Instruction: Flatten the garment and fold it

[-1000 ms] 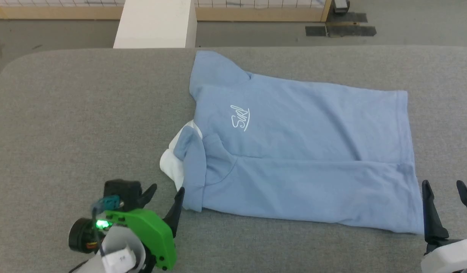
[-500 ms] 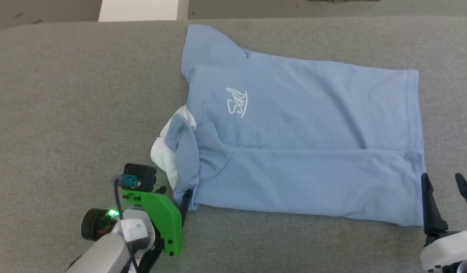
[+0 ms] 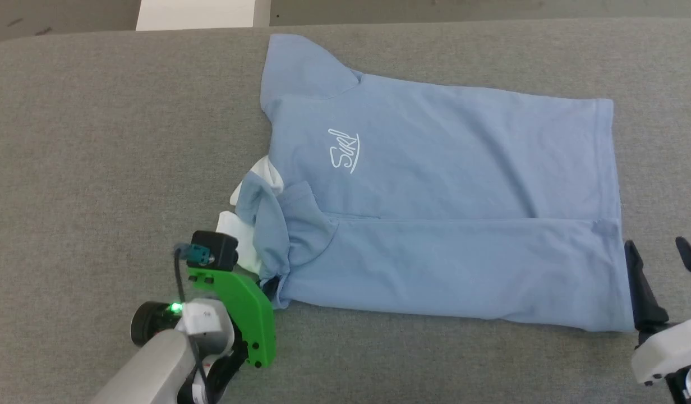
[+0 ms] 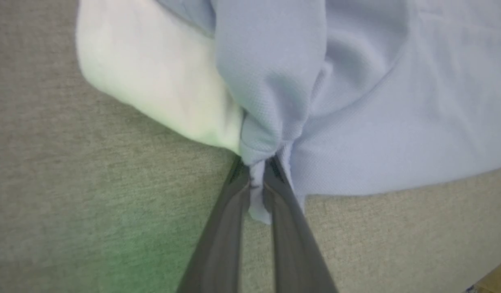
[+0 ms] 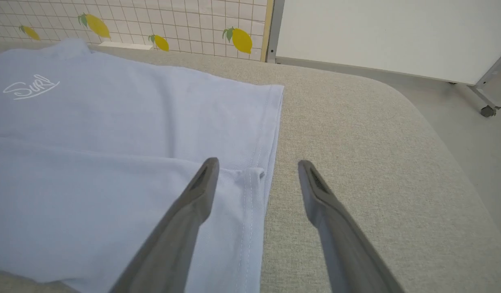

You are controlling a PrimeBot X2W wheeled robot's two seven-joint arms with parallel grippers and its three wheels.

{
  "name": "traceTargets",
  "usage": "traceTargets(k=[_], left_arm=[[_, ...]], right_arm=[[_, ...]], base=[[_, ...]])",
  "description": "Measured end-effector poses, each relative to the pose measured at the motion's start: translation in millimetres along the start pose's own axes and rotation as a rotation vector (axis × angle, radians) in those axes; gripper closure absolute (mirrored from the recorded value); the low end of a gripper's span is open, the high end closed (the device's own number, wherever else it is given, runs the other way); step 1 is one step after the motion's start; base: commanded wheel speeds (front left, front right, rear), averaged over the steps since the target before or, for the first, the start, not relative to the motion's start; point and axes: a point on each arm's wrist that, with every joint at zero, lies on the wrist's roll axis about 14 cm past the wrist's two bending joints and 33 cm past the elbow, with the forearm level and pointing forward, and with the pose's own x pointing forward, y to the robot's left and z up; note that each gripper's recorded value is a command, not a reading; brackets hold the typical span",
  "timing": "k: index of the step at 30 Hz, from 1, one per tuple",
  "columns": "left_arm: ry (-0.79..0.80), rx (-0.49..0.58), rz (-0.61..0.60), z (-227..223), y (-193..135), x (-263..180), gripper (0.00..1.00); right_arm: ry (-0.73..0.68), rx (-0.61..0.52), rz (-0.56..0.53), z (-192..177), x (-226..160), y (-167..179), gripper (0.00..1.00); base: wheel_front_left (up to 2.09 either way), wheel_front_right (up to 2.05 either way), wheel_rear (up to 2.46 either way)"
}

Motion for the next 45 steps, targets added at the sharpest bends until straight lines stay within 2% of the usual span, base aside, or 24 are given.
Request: traceTargets(k=[3,10,20,21,22,30,40,45], left_arm=[[-0.043,-0.021,0.0,4.4,0.5,-3.3,1.0],[-0.093,-0.048,0.004,9.5,-1.6,-12.9,1.0],[-0.094,-0.061,0.013,5.8,-1.0,-16.5,1.0],[-0.094,-0.063,0.015,5.5,-0.7,-16.8,1.0],[-0.095,-0.064,0.017,5.4,-0.3,-17.2,1.0],[-0.139,-0.076,0.033,11.4,-0.4,-22.9,1.0],[-0.231,-0.136,0.088,15.0,9.4,-58.9,1.0],[-0.184,-0.214,0.114,-13.5,8.3,-74.0,1.0]], right_arm=[[0.047,-0.021,0.011,-1.9,0.9,-4.6,0.0],[0.364,0.006,-0.007,-52.7,-6.3,-19.9,0.0],[0.611,0.042,0.091,-97.7,-13.2,10.2,0.0],[0.628,0.051,0.099,-99.5,-13.9,12.3,0.53],[0.639,0.057,0.107,-100.1,-14.2,14.3,1.0],[0.629,0.076,0.13,-92.7,-17.4,22.3,1.0],[0.453,0.089,0.062,-42.1,-24.1,-2.2,1.0],[0.505,0.134,0.025,-56.6,-47.9,-7.0,1.0]], base=[[0.0,0.0,0.0],[0.0,0.0,0.0],[0.0,0.0,0.0],[0.0,0.0,0.0],[0.0,0.0,0.0],[0.0,0.0,0.0],[0.0,0.0,0.0],[0.0,0.0,0.0]])
